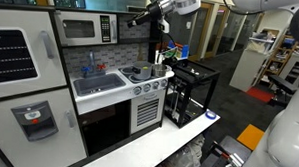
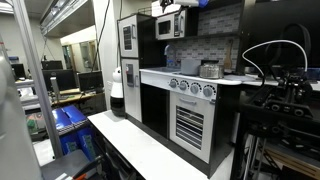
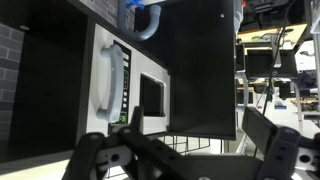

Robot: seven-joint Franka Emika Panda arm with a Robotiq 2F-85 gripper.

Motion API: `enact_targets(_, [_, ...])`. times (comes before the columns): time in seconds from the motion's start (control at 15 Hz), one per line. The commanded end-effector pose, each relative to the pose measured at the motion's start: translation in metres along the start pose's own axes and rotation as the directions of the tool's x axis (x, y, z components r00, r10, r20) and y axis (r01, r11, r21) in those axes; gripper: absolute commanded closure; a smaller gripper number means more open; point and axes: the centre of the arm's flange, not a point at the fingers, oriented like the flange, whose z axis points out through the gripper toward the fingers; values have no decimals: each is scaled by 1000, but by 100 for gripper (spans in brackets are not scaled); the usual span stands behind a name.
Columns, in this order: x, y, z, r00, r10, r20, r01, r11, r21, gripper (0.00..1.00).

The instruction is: Open the microwave door

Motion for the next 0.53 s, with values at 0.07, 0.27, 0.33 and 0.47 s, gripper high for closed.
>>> enact_targets(0.07, [-13,5,21,998,57,19,-57,998,-30,0])
enact_targets(0.27, [-20,9,28,997,80,21,-79,996,-44,0])
enact_targets(0.33, [-21,11,29,996,82,17,-81,995,-49,0])
enact_targets(0.47, [-23,15,33,996,84,10,-83,994,-65,0])
